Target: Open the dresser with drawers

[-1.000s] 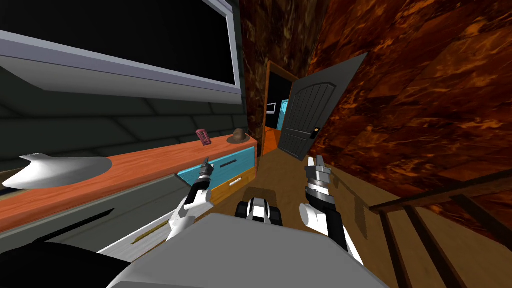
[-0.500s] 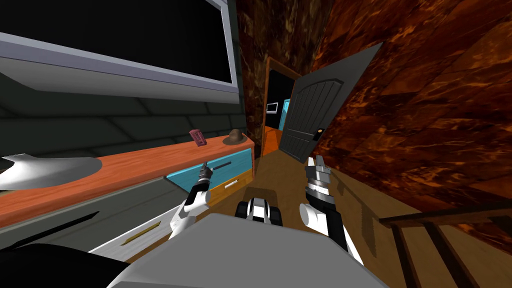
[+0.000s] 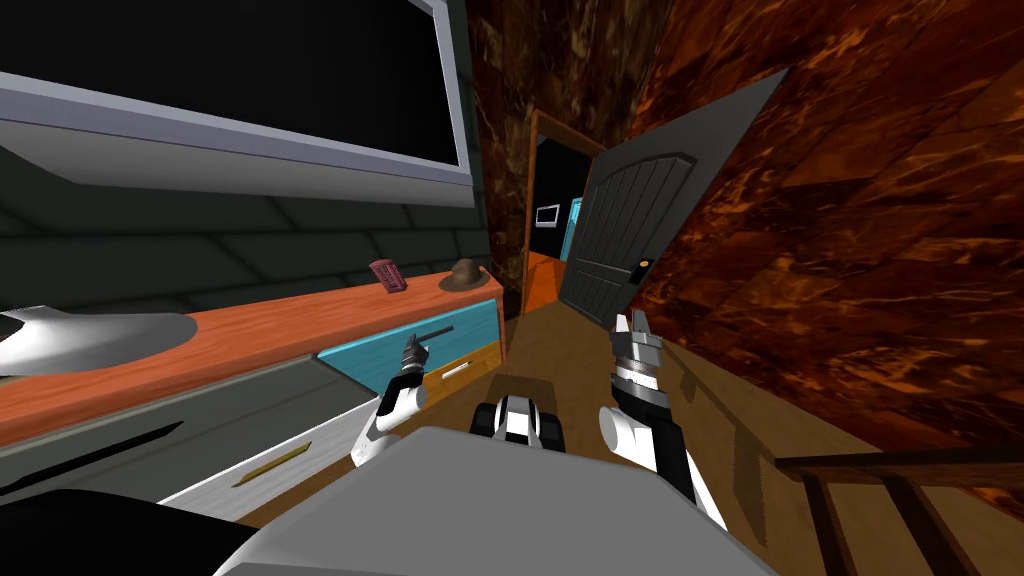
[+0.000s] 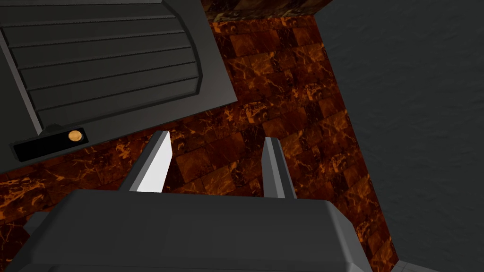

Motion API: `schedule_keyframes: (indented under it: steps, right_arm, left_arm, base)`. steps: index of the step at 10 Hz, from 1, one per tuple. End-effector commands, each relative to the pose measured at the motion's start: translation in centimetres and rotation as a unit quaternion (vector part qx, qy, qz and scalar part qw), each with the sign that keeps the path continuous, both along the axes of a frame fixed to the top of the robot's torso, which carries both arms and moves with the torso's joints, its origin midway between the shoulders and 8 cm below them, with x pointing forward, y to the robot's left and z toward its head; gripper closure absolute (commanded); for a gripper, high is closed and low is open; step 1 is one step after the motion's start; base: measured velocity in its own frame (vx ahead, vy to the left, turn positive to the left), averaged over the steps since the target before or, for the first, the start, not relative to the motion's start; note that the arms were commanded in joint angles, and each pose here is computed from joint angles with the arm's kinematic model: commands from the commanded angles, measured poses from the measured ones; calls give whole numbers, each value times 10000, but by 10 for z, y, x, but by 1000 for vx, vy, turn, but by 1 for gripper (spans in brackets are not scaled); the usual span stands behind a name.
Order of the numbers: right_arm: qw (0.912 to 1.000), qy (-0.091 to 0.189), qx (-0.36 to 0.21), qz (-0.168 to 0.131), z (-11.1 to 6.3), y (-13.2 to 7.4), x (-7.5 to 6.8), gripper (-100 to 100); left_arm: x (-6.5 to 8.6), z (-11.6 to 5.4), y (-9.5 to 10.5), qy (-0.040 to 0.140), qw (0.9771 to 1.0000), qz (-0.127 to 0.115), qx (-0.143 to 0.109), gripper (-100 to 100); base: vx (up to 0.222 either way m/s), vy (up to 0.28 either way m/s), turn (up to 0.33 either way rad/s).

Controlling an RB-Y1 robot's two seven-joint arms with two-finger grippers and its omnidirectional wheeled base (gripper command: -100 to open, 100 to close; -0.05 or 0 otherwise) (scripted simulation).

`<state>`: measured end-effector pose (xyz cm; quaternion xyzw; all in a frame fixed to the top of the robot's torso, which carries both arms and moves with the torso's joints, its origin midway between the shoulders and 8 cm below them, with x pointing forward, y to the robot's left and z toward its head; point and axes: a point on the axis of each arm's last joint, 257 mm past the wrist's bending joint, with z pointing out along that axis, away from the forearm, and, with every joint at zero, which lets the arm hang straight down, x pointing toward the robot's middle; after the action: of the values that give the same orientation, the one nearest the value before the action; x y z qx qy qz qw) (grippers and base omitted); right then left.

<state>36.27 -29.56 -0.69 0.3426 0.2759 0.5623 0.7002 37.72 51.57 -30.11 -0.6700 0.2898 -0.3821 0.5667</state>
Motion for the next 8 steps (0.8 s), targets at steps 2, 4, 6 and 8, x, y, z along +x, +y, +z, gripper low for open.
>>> schedule_keyframes:
  steps: [2,4,6,8]
  right_arm:
    - [10000,0,0,0,0,0,0,0]
    - [10000,-1,1,1,0,0,0,0]
    - [10000,-2,2,2,0,0,0,0]
    - [10000,-1,0,1,0,0,0,0]
  left_arm:
    - [-1,2,0,1,10000,-7,11,100]
    - [-3,5,0,5,10000,-12,20,100]
    - [-5,8,0,10,10000,-20,33,100]
    - [-3,14,8,19,9999,-49,159,-100]
  base:
    - [-42,-29,2]
    - [-135,-107,8]
    - [-166,-131,6]
    - [-47,-34,1]
